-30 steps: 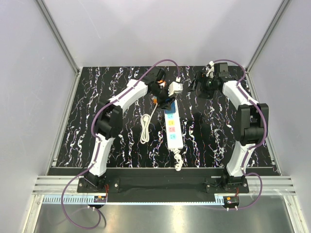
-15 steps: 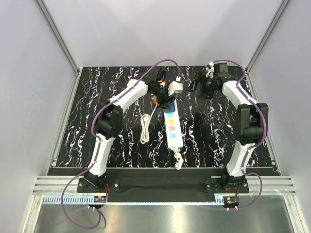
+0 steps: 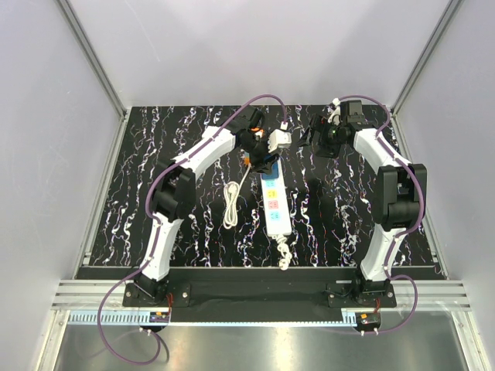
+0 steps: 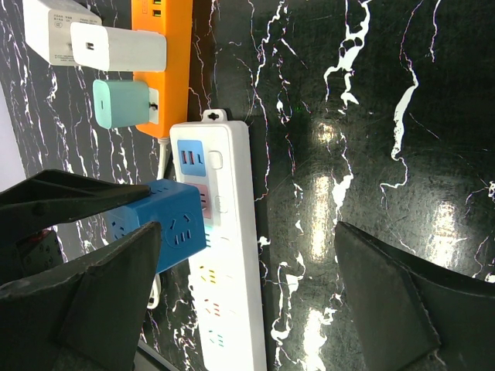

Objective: Insert the plug

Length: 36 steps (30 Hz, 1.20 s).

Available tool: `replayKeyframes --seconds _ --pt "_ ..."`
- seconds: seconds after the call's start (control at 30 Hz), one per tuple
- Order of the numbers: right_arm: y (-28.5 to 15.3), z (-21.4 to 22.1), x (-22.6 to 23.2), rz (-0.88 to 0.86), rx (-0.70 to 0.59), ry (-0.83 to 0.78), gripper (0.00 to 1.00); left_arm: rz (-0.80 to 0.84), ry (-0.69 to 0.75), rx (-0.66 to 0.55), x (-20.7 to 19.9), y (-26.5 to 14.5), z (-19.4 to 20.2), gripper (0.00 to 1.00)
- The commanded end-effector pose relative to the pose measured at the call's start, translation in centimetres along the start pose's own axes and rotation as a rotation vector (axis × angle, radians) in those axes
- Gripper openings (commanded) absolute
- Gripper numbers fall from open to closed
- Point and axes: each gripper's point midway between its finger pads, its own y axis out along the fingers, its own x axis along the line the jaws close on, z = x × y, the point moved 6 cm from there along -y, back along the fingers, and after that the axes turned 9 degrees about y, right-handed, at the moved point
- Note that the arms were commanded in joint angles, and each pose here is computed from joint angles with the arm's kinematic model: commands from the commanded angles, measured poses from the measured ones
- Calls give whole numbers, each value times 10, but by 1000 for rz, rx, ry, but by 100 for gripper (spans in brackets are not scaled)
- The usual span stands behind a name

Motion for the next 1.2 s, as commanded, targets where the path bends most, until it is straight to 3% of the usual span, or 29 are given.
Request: replayKeyframes --seconds 0.0,0.67,1.17 --pt "-2 -9 4 -24 -30 -31 100 -78 42 5 15 -11 -10 0" --pt "-2 -9 3 -25 -30 -32 100 -141 14 29 19 -13 -9 0" --pt "-1 -10 3 -21 -33 -36 100 -134 4 -28 17 -25 -22 0"
